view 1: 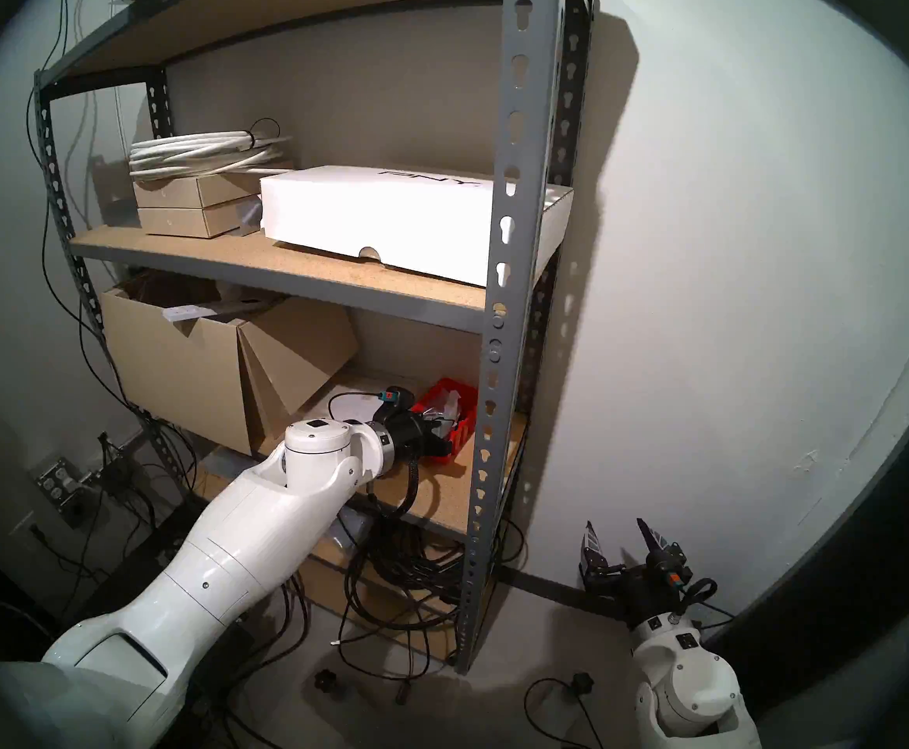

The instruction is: Organize the rack shelf by putting things into a case

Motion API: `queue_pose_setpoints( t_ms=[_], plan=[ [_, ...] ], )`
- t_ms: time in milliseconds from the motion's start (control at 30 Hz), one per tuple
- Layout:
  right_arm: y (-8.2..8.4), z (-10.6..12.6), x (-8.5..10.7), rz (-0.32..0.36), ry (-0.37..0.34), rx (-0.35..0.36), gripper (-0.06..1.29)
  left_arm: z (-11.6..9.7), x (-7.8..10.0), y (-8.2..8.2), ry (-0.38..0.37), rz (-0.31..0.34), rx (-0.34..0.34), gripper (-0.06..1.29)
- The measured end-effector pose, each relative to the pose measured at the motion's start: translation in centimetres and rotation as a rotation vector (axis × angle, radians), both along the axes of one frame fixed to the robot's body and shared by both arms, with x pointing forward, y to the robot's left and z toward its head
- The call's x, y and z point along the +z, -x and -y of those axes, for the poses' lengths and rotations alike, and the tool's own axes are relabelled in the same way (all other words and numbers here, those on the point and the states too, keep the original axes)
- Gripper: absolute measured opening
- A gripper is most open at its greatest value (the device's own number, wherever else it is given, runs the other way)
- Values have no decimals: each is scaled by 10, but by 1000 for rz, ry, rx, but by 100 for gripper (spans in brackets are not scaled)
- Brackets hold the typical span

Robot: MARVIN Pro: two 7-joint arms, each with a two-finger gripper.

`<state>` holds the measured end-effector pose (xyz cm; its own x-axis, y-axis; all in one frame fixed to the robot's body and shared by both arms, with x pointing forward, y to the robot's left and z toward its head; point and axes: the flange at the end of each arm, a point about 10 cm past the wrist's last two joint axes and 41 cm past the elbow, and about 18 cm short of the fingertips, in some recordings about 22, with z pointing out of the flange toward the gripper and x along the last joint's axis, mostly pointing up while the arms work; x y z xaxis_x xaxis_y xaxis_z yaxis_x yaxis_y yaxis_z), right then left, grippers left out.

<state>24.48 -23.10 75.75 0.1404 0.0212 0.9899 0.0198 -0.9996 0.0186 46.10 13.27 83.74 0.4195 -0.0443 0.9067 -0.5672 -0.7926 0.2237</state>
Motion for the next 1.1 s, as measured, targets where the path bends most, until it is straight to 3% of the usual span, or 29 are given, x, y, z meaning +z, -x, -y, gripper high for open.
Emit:
queue_pose_setpoints(
  t_ms=[167,333,400,500,800,1100],
  plan=[
    [0,0,0,0,0,0,125,-1,1,-2,-9,10,8,12],
    [0,0,0,0,0,0,125,-4,5,-5,-9,24,25,32],
    [0,0,0,0,0,0,125,-6,8,-6,-9,30,29,57],
    [0,0,0,0,0,0,125,-7,11,-7,-7,38,35,69],
    [0,0,0,0,0,0,125,-10,22,-9,-8,72,59,78],
    [0,0,0,0,0,0,125,-9,31,-10,-24,107,76,78]
  ],
)
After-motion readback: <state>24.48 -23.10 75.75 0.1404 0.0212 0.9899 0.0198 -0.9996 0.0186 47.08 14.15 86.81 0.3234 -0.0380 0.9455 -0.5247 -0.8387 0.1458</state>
